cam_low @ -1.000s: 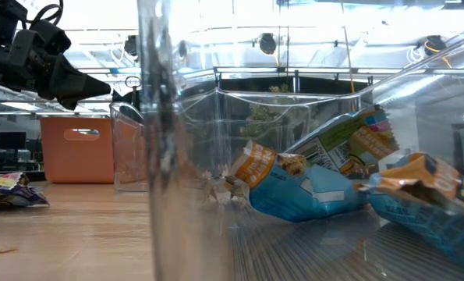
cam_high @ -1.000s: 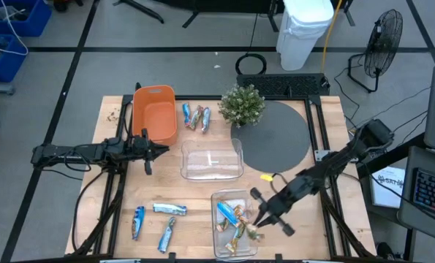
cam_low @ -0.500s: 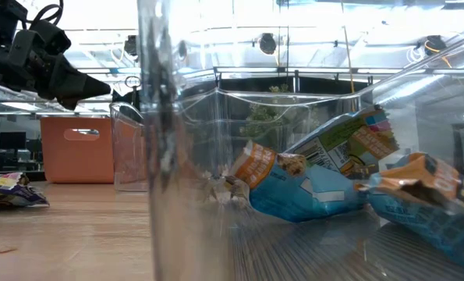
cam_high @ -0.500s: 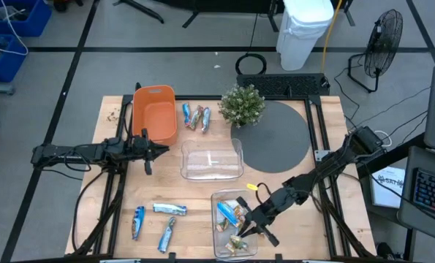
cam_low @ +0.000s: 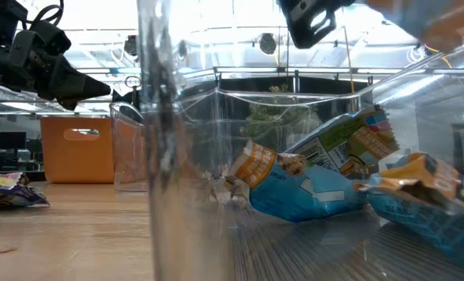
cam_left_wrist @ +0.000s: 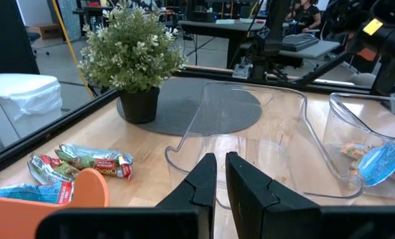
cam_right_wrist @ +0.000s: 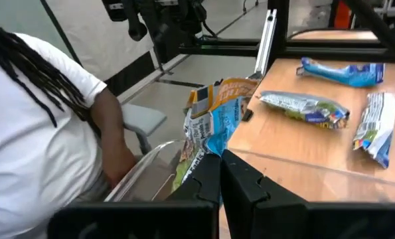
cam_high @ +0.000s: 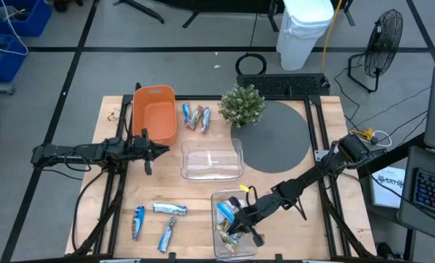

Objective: Pick and place Granola Bars by type
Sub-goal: Put the yellow granola bar into the bottom transparent bin

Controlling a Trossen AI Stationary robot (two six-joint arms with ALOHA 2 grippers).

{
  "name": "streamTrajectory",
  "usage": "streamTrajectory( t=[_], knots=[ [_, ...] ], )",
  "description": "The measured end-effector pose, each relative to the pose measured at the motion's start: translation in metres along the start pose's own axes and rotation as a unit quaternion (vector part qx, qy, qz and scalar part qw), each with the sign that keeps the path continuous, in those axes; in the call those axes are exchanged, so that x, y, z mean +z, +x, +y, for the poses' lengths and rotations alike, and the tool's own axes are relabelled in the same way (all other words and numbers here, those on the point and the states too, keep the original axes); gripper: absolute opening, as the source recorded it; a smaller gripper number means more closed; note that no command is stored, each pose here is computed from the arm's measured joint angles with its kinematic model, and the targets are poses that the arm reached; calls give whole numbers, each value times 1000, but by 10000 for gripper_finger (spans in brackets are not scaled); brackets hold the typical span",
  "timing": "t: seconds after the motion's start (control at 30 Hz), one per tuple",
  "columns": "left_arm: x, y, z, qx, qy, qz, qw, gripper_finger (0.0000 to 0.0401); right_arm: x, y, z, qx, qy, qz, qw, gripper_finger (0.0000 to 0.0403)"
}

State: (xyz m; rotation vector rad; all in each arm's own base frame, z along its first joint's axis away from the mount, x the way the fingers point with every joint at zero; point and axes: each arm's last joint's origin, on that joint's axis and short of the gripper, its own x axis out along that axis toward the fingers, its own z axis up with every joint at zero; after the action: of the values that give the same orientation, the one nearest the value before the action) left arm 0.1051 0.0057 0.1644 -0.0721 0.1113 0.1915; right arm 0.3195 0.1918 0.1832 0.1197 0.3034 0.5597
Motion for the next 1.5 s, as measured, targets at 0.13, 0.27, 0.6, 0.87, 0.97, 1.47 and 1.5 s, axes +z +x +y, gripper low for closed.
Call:
streamTrajectory(
  t=[0.13,0.27,0.6,0.87,0.97,1.47,1.5],
  knots=[
    [0,0,0,0,0,-1,1000,37,0,0,0,0,10,1,1000,0],
    [0,0,0,0,0,-2,1000,37,-2,0,0,-2,19,12,1000,0],
    [0,0,0,0,-1,-2,1000,37,4,2,-9,-46,52,92,993,0],
    [1,0,0,0,0,-3,1000,37,9,3,-10,-108,46,137,984,0],
    [1,0,0,0,0,-3,1000,37,7,2,-11,-113,51,146,982,0],
    [1,0,0,0,-1,-3,1000,37,-2,-2,-11,-134,108,189,967,0],
    [1,0,0,0,-1,-3,1000,37,-2,-2,-11,-134,108,189,967,0]
  ],
)
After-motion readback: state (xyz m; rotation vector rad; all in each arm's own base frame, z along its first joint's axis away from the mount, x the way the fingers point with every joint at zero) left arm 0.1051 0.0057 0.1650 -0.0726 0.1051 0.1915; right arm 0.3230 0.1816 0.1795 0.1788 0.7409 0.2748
